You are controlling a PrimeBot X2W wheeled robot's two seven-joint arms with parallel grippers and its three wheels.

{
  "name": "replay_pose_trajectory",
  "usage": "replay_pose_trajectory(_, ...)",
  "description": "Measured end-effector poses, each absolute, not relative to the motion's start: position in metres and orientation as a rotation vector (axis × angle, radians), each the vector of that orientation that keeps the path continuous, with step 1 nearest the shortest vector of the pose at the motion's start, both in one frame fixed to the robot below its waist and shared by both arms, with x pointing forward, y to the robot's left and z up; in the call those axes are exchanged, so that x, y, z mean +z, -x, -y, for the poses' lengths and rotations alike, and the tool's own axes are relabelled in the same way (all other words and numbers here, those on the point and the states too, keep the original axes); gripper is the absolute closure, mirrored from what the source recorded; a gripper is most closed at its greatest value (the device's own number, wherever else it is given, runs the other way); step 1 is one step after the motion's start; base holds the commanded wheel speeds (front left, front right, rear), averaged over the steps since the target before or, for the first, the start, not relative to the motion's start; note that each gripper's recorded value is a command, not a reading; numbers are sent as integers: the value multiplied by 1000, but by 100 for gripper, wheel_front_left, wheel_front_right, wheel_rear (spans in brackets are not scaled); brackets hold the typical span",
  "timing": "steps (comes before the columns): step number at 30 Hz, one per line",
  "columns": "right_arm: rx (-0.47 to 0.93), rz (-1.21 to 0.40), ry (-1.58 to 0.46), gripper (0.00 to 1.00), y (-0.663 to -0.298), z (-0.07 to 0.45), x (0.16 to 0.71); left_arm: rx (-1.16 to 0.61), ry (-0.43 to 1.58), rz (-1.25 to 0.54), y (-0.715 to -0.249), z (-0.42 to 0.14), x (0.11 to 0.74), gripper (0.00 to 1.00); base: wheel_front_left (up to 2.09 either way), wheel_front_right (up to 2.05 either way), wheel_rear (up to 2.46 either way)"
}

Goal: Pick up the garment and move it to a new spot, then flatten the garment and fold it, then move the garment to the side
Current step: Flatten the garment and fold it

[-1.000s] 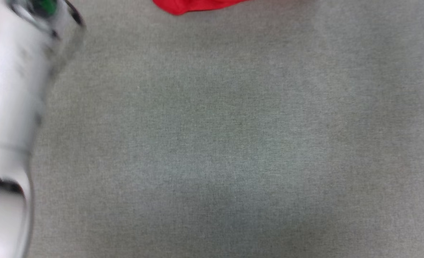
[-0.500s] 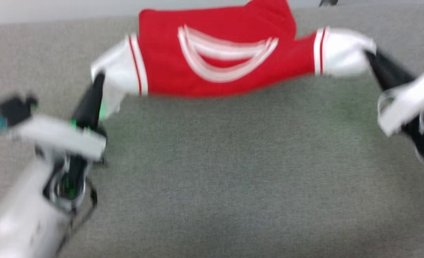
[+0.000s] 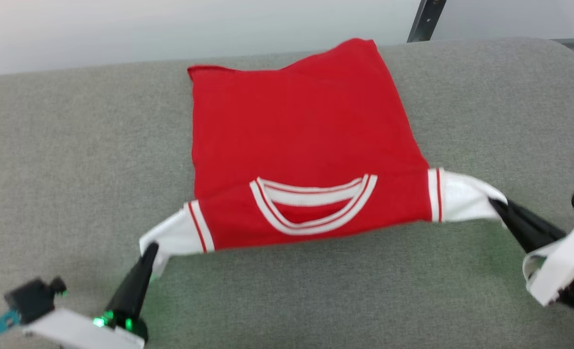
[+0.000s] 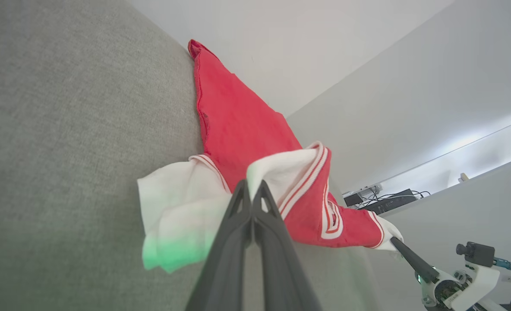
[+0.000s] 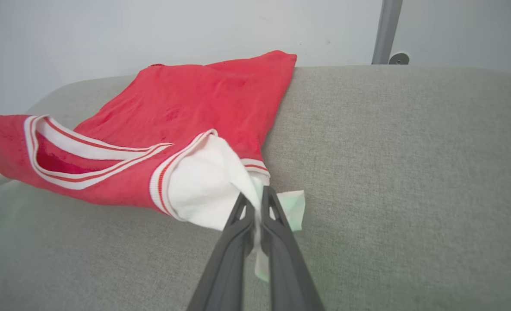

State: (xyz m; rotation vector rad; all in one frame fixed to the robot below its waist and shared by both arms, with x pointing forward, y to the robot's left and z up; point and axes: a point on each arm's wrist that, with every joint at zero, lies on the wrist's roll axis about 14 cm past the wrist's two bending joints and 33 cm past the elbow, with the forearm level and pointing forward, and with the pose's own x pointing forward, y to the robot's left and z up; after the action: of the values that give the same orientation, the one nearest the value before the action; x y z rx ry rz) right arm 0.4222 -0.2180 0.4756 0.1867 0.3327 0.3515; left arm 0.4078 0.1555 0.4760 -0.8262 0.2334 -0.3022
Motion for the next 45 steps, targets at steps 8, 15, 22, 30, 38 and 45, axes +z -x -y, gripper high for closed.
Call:
replay_pose_trajectory(8, 333, -429, -221, 100, -381, 220, 453, -287, 812, -348, -367, -157, 452, 100, 0, 0, 0)
replay_pose_trajectory(15, 285, -538, -244, 100, -350, 225, 427, -241, 798, -444, -344, -162, 429, 100, 0, 0, 0)
replay_pose_trajectory(22, 249, -611, -236, 100, -340, 223, 410, -236, 723, -605, -320, -157, 394, 100, 0, 0, 0)
replay_pose_trajectory(30, 236, -664, -206, 100, -338, 220, 397, -227, 713, -617, -325, -157, 386, 100, 0, 0, 0)
replay_pose_trajectory(38, 228, -714, -178, 89, -333, 217, 384, -238, 683, -640, -328, -153, 379, 100, 0, 0, 0)
replay_pose_trajectory(45, 216, -676, -143, 0, -341, 221, 392, -257, 675, -637, -332, -147, 378, 100, 0, 0, 0)
